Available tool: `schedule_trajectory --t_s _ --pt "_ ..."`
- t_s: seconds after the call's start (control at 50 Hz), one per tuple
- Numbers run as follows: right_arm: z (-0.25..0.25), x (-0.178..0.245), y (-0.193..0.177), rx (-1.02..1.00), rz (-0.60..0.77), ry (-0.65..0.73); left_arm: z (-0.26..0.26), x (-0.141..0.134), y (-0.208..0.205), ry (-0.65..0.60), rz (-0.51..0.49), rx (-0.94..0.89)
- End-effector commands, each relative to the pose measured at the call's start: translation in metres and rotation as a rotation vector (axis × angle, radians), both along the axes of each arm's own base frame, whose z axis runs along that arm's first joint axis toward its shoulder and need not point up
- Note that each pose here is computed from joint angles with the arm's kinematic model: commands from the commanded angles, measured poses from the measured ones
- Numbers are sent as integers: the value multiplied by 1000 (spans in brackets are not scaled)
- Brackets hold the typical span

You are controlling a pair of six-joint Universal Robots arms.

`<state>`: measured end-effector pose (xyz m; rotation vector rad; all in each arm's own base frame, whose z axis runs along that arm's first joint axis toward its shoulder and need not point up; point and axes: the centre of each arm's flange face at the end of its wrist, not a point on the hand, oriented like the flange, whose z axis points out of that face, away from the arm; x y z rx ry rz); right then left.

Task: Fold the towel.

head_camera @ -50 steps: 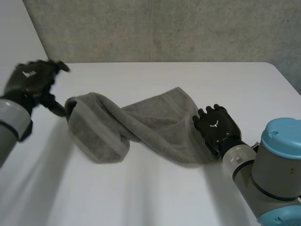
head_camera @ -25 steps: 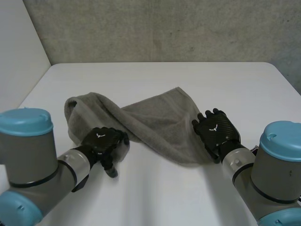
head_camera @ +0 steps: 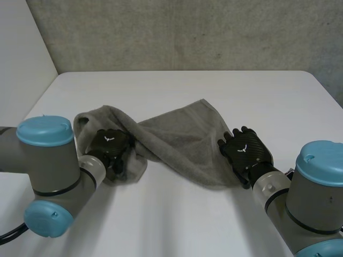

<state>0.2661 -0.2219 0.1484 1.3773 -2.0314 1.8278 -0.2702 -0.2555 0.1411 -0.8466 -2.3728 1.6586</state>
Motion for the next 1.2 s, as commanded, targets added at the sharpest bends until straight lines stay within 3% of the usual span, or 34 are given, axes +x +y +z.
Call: schedule_trajectory --t_s 0.02,0.32,0.54,0.7,0.78,0.94,1.1,1.2 --pt "0 0 0 1 7 -2 -9 -1 0 -26 -13 15" --pt "-1 1 -1 -7 8 -7 -7 -6 -10 -20 -1 -15" --pt "2 0 -6 -16 1 -10 47 -5 -2 54 -2 -139" --pt "3 -1 -7 7 6 2 87 13 7 93 30 -231" --pt "1 -3 0 108 31 26 106 37 -2 106 107 -283" --pt "-10 -4 -5 278 11 -99 122 59 -12 160 146 -308" --pt "-15 2 -11 326 -16 -164 138 80 -25 268 235 -323" --pt "-17 3 -15 327 -22 -166 138 83 -26 276 241 -316"
